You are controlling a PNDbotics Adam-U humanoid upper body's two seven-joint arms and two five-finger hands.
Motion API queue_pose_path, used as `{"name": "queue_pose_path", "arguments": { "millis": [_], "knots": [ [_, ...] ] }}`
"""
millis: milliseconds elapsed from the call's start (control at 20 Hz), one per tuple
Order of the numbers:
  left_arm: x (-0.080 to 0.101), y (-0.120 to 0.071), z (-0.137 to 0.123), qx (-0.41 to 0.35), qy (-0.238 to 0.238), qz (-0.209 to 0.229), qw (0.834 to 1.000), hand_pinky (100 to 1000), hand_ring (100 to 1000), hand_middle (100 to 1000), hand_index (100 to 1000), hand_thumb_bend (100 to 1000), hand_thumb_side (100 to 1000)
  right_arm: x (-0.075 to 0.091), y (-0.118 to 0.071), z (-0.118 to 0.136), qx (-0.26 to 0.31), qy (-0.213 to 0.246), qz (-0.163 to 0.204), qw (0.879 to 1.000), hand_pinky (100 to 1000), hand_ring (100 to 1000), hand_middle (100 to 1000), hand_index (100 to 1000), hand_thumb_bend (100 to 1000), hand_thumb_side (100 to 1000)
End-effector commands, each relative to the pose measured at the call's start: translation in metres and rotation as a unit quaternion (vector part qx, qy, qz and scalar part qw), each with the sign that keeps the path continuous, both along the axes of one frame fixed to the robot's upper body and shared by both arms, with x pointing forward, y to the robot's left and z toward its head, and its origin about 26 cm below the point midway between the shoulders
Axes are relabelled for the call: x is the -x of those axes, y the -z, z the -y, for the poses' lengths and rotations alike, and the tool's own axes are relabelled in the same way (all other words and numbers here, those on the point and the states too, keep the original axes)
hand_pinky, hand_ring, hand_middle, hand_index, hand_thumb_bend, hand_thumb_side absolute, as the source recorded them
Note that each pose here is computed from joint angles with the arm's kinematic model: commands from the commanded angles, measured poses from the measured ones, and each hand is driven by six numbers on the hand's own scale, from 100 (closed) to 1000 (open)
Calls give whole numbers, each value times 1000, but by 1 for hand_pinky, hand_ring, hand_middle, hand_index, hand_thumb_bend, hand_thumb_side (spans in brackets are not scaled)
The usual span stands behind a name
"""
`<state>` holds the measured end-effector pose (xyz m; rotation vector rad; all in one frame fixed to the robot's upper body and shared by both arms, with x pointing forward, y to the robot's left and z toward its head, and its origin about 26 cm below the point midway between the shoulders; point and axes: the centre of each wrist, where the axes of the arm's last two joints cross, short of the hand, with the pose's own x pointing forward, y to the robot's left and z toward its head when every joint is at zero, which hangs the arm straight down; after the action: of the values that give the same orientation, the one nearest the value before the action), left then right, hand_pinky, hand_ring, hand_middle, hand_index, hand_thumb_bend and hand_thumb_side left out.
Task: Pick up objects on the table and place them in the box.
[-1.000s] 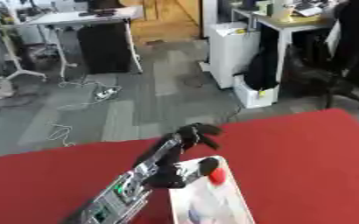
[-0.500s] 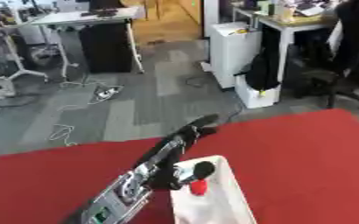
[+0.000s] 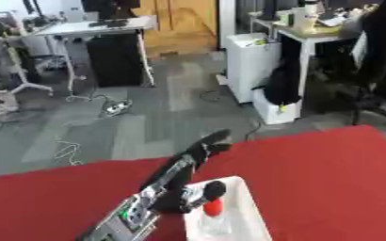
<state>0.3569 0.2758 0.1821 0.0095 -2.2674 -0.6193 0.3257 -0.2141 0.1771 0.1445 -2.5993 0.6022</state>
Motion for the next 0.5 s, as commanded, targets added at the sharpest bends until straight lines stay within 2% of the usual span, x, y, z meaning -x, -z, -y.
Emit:
{"name": "queue_pose_path", "arguments": {
  "millis": [50, 150, 200, 250, 350, 500],
  "knots": [
    [7, -18, -6, 10, -5, 22, 1000, 1000, 969, 1000, 1000, 333, 832, 1, -2, 5, 7, 6, 4, 1000, 877, 856, 859, 839, 100, 954],
    [13, -19, -6, 18, -1, 23, 1000, 1000, 979, 1000, 1000, 299, 858, 0, 1, 7, 11, 9, -3, 1000, 877, 856, 859, 839, 100, 955],
    [16, -19, -6, 22, 1, 23, 1000, 1000, 974, 1000, 1000, 317, 843, 0, 3, 7, 12, 12, -6, 1000, 877, 856, 859, 839, 100, 955],
    [19, -18, -6, 26, 2, 21, 999, 1000, 997, 1000, 1000, 251, 897, -1, 5, 8, 13, 14, -10, 1000, 877, 856, 859, 841, 100, 957],
    [27, -14, -7, 36, 5, 16, 999, 1000, 1000, 1000, 1000, 219, 927, -2, 11, 9, 14, 21, -21, 999, 877, 856, 859, 844, 100, 959],
    [40, -6, -8, 46, 8, 13, 999, 1000, 1000, 1000, 1000, 215, 930, -6, 21, 9, 13, 28, -44, 999, 878, 856, 860, 846, 100, 963]
  ]
}}
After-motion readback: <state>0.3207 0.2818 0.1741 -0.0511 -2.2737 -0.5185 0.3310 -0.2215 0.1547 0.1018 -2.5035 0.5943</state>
